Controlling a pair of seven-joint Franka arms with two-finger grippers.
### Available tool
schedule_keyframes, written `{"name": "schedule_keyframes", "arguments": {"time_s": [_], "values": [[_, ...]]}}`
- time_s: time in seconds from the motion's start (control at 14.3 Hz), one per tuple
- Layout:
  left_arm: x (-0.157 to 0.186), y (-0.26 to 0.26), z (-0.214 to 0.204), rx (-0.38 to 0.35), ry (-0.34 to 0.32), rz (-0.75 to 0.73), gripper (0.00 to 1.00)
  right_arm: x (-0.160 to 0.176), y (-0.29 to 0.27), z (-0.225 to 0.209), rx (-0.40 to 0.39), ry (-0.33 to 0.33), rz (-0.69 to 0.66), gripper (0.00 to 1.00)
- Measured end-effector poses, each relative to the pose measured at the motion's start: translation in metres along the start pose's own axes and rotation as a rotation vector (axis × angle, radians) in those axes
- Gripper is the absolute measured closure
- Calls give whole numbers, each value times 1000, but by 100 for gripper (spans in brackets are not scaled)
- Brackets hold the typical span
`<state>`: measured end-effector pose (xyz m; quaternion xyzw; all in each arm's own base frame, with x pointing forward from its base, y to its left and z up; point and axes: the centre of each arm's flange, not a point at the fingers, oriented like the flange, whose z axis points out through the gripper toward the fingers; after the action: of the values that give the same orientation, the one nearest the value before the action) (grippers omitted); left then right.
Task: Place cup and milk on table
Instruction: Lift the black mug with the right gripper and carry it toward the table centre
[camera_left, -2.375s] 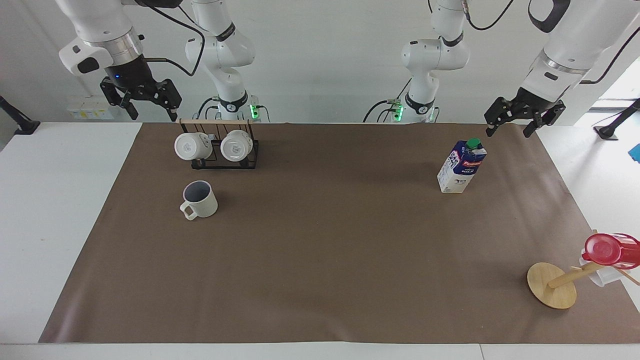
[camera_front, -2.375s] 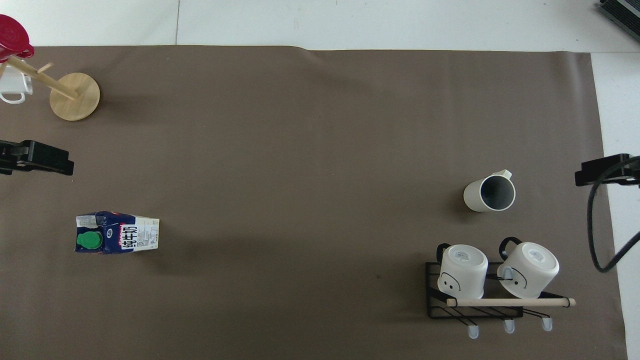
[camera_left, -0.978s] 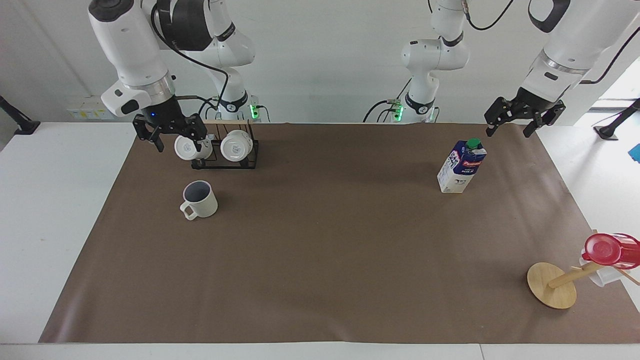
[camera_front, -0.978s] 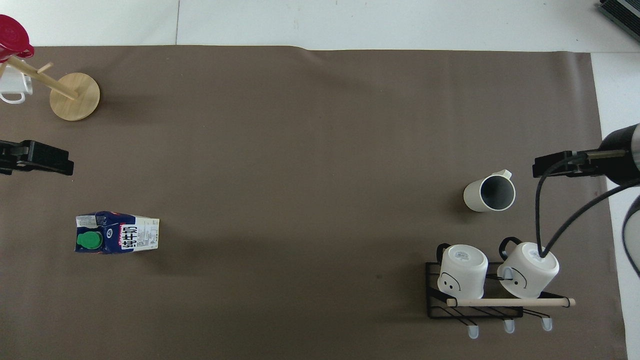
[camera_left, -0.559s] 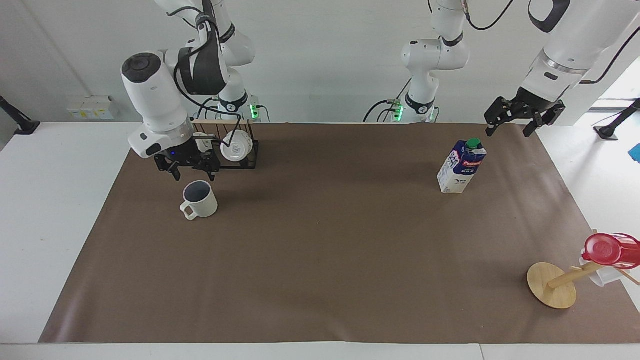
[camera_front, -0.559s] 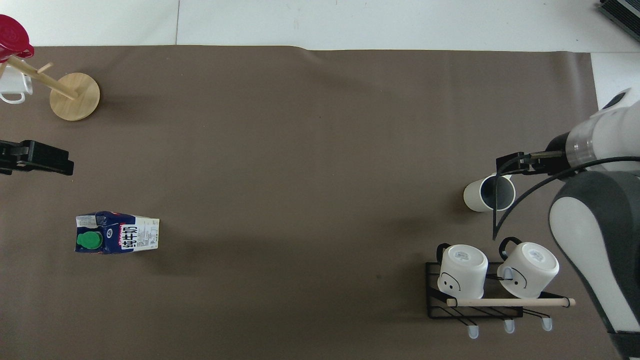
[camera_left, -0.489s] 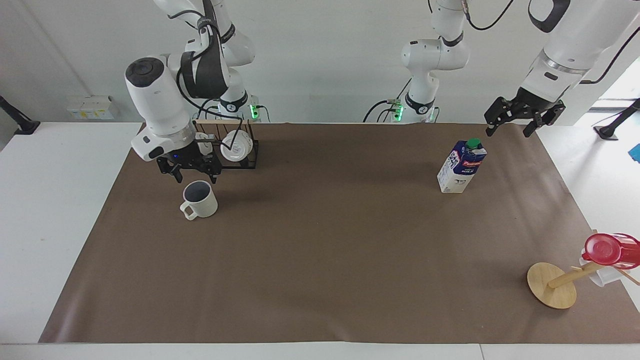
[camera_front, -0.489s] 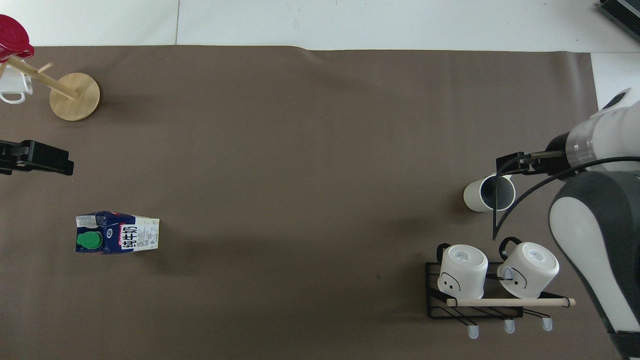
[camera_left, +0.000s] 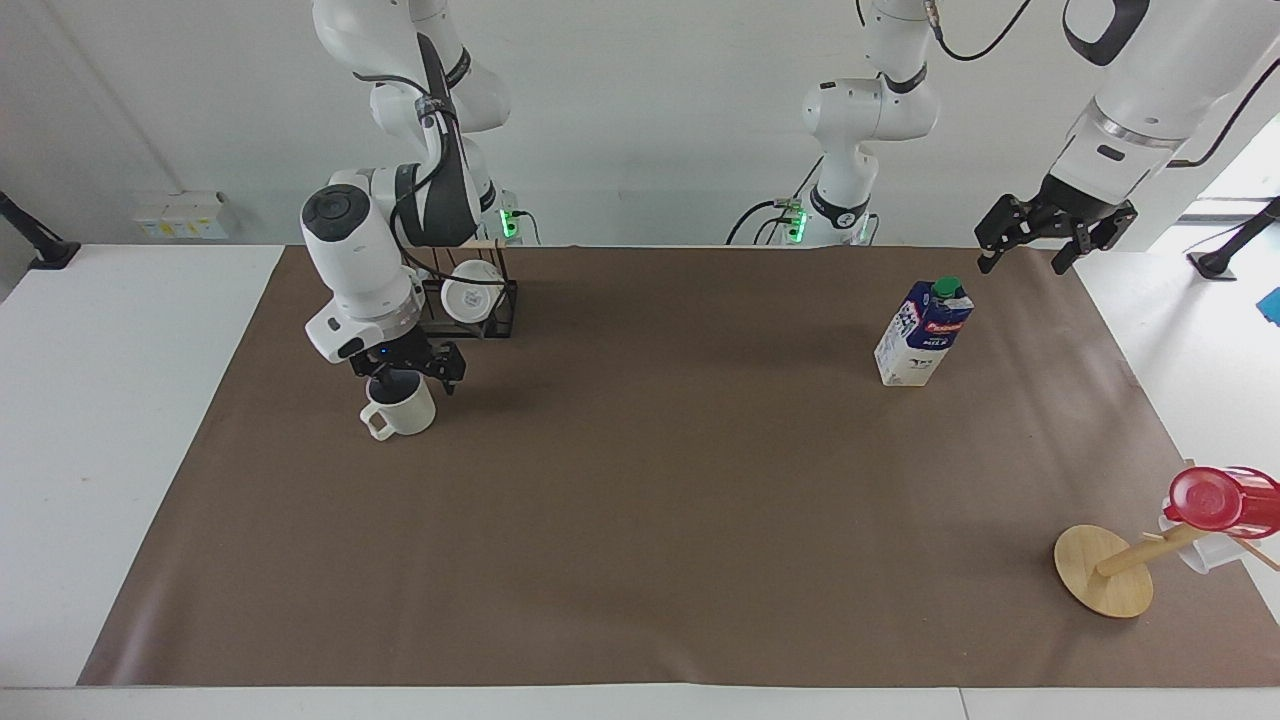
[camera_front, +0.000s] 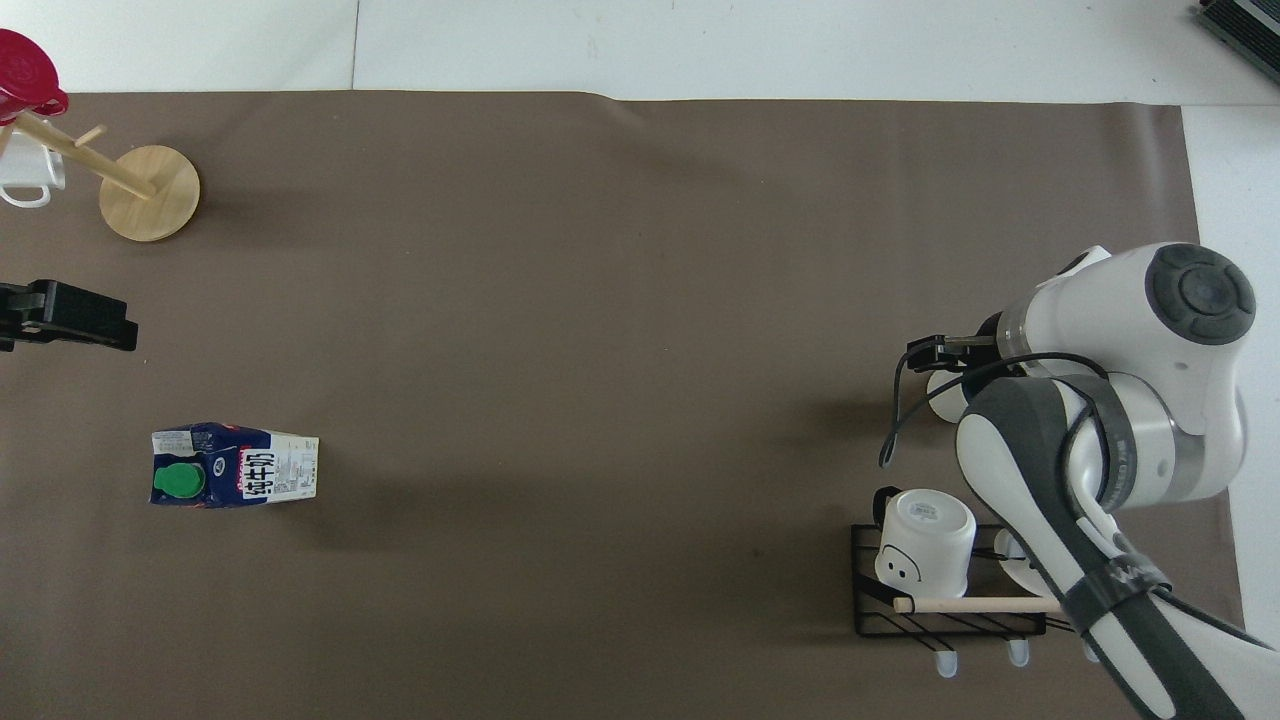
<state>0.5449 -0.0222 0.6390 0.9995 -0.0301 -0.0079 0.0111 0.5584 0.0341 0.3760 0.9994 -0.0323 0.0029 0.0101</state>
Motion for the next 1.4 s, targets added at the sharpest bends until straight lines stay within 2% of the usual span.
{"name": "schedule_keyframes", "arguments": {"time_s": [0.42,0.7,0.77,0.91,1.12,1.26,1.4], "values": [[0,0,0,0,0,0,0,-9,6,34,1,9,9,0],[0,0,0,0,0,0,0,-9,15,41,-1,-3,15,1],[0,0,0,0,0,0,0,-9,17,41,-1,-3,18,10],[0,0,0,0,0,0,0,-9,17,41,-1,-3,19,40],[0,0,0,0,0,0,0,-9,17,41,-1,-2,31,74],[0,0,0,0,0,0,0,-5,16,38,1,7,55,94],[0,0,0,0,0,0,0,7,13,29,5,39,83,96]]}}
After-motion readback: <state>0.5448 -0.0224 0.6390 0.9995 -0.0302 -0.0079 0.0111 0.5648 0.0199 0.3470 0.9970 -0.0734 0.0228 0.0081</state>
